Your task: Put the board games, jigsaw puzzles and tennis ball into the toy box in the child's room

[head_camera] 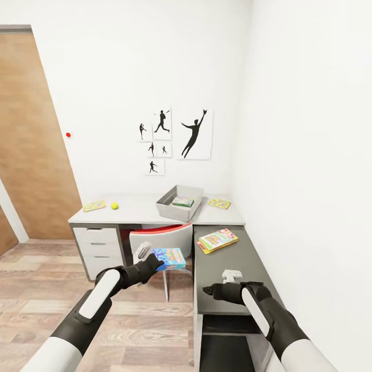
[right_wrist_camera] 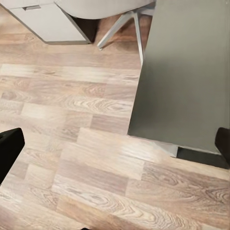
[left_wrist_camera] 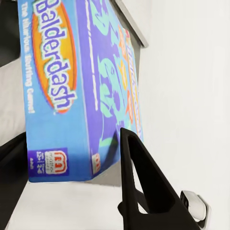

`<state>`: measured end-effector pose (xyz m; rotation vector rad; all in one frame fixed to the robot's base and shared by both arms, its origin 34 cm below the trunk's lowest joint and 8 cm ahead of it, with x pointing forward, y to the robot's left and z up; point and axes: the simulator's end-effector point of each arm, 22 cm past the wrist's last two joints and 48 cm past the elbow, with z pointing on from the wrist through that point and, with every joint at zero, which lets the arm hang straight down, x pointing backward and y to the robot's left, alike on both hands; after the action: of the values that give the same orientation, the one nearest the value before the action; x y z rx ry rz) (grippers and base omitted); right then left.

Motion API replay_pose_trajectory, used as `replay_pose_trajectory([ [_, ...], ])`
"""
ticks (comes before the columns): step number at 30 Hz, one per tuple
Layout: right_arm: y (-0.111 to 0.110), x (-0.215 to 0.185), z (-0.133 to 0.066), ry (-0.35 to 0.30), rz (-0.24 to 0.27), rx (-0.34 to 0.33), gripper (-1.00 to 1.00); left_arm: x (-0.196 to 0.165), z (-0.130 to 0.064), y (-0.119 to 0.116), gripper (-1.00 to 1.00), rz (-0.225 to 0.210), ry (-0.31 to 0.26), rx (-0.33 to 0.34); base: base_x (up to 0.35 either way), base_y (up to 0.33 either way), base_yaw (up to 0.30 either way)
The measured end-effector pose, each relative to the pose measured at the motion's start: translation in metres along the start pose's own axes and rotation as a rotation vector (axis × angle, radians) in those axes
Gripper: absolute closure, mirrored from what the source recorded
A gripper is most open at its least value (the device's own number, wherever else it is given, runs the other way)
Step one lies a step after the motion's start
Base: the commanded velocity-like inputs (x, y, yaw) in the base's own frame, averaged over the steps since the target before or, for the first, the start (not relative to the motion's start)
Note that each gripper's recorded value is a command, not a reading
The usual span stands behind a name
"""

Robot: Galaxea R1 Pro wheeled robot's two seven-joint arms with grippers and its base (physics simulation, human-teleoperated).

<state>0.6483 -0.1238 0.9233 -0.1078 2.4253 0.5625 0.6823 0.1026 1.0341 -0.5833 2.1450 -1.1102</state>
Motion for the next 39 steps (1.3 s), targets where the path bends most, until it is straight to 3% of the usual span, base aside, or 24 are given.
replay_pose_trajectory([
  [16, 0.0001, 0.0003, 0.0003, 0.001, -0.001, 0.0, -1.0, -0.0002, 0.0001, 0.001, 1.0, 0.0, 0.0, -0.002, 0.292, 0.0, 0.028],
  [39, -0.0003, 0.0003, 0.0006, 0.002, -0.002, 0.002, -1.0, 0.0001, 0.0006, 0.0025, 1.0, -0.001, 0.001, -0.005, 0.034, 0.0, 0.27],
])
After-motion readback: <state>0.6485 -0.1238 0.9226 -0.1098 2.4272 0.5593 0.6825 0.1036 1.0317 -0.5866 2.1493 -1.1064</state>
